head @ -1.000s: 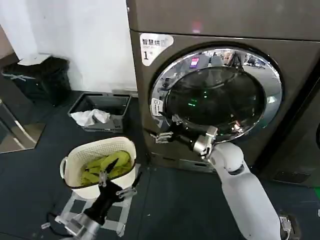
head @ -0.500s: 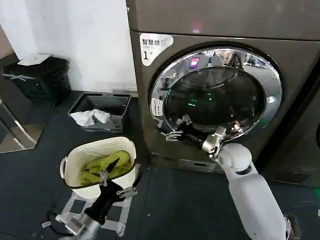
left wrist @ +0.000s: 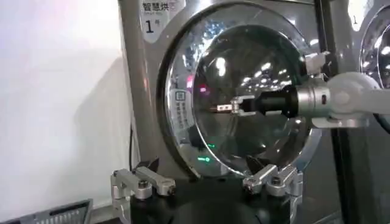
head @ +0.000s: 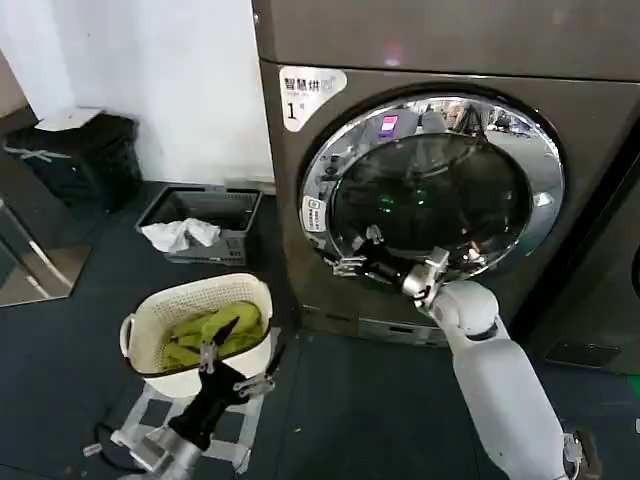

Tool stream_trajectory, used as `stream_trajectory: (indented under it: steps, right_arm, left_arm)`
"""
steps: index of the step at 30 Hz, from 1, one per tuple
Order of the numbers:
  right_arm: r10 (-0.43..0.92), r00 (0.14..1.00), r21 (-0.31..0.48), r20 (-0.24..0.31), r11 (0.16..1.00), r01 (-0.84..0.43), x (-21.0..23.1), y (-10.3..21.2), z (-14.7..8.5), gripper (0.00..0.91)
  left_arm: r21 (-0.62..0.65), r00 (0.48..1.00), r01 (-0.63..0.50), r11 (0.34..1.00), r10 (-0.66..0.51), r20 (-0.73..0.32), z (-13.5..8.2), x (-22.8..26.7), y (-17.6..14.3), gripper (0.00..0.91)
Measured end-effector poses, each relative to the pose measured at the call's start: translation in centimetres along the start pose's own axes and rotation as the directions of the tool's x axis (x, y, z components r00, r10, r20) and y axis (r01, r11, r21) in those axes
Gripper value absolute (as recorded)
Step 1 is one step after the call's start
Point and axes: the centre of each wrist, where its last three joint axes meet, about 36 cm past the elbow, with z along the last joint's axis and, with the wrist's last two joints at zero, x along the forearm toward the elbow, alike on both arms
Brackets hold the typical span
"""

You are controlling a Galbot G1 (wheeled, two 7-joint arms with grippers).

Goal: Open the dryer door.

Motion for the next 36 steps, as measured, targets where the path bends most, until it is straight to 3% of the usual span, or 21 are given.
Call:
stream_trajectory:
  steps: [16,36]
  right_arm:
    - [-0.036,0.999,0.001,-0.011,0.999,0.036,-2.0,-0.5,0.1,0.907]
    - [-0.172,0.985,-0.021,-0.018,0.985,0.172,-0.2,0.0,0.8,0.907]
  left_arm:
    - [-0.002,1.0,-0.003,1.0,0.003,0.004,0.0,-0.1,0.2,0.907]
    - [0.004,1.0,-0.003,1.0,0.003,0.008,0.1,-0.2,0.6,0.907]
